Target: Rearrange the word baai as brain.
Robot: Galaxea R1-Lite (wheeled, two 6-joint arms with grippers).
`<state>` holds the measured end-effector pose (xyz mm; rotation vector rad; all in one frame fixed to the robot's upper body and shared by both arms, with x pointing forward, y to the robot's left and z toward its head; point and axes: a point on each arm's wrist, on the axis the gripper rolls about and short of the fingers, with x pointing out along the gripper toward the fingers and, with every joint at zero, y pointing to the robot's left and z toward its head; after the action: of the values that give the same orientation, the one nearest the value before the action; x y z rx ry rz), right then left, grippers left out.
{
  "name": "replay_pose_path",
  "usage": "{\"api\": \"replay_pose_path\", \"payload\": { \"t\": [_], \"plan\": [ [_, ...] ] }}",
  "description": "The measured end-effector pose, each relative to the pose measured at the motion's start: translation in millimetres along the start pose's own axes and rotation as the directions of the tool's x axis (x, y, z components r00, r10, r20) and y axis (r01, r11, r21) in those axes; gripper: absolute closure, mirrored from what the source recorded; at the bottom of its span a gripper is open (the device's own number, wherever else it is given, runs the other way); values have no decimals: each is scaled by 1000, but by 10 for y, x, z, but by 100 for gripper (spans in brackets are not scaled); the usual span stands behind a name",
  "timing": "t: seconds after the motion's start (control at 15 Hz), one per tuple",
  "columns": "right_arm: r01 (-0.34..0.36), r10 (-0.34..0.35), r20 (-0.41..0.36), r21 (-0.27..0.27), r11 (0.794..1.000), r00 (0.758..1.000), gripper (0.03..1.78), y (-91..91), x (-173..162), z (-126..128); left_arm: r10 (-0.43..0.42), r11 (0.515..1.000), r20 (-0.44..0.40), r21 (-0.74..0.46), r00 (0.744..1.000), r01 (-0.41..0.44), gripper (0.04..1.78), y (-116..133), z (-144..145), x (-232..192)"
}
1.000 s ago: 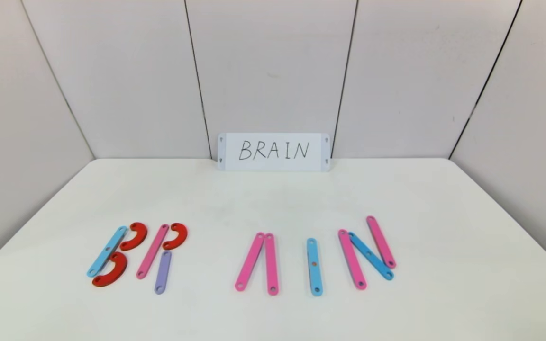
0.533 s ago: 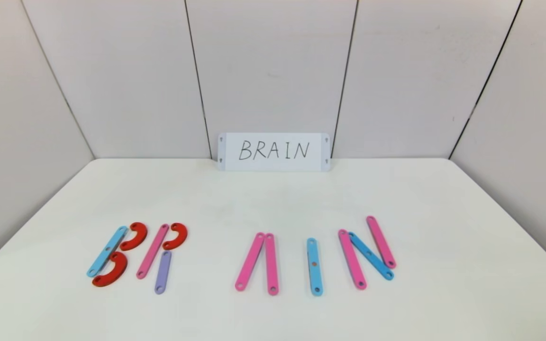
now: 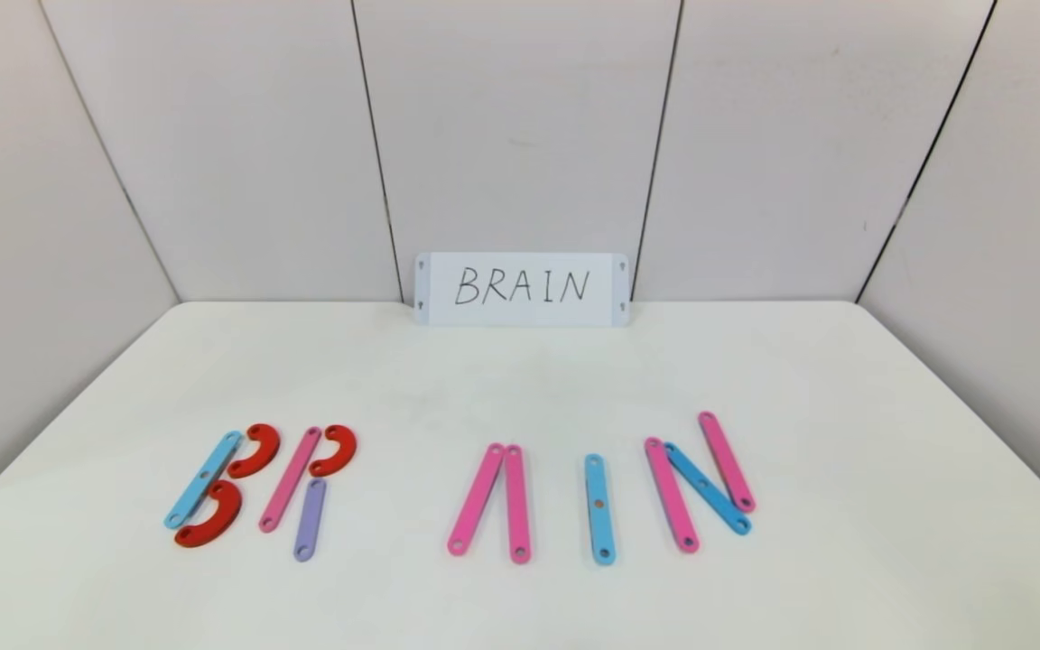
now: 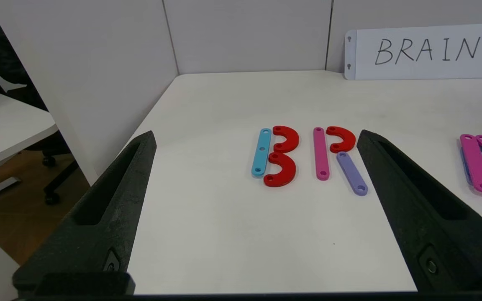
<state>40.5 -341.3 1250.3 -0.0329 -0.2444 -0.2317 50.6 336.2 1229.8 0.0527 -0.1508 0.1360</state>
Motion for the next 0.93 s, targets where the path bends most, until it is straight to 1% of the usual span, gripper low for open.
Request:
{"api": "replay_pose_path", "payload": {
  "t": [0.07, 0.2, 0.27, 0.33, 0.4, 0.6, 0.8, 0.87, 0.93],
  "plan": [
    [-2, 2, 3, -1, 1000, 1000, 11, 20, 51, -130, 0, 1000, -1, -3, 1000, 0, 13, -8, -71, 31],
    [-8, 8, 0, -10, 1000, 1000, 11, 46, 107, -327, -2, 1000, -37, -3, 999, 1, 13, -23, -223, 74],
    [-11, 11, -19, -19, 1000, 1000, 11, 54, 118, -402, -3, 1000, -40, -3, 999, 3, 13, -28, -267, 88],
    [-17, 16, -35, -26, 1000, 999, 11, 60, 125, -460, -4, 1000, -26, -4, 1000, 4, 13, -31, -279, 97],
    [-32, 31, -45, -29, 999, 999, 11, 66, 128, -493, -4, 1000, -16, -3, 1000, 4, 13, -32, -285, 101],
    [-100, 98, -61, -34, 994, 993, 11, 83, 129, -534, -11, 1000, -27, -1, 1000, 11, 13, -37, -324, 109],
    [-179, 177, -73, -22, 984, 982, 11, 102, 126, -551, -19, 1000, -32, 0, 999, 19, 13, -40, -343, 112],
    [-184, 182, -78, -15, 983, 980, 11, 104, 125, -557, -32, 999, -32, -1, 999, 32, 13, -43, -345, 113],
    [-192, 190, -102, -14, 981, 976, 11, 106, 123, -582, -44, 999, -33, -2, 998, 44, 13, -46, -349, 113]
  ]
}}
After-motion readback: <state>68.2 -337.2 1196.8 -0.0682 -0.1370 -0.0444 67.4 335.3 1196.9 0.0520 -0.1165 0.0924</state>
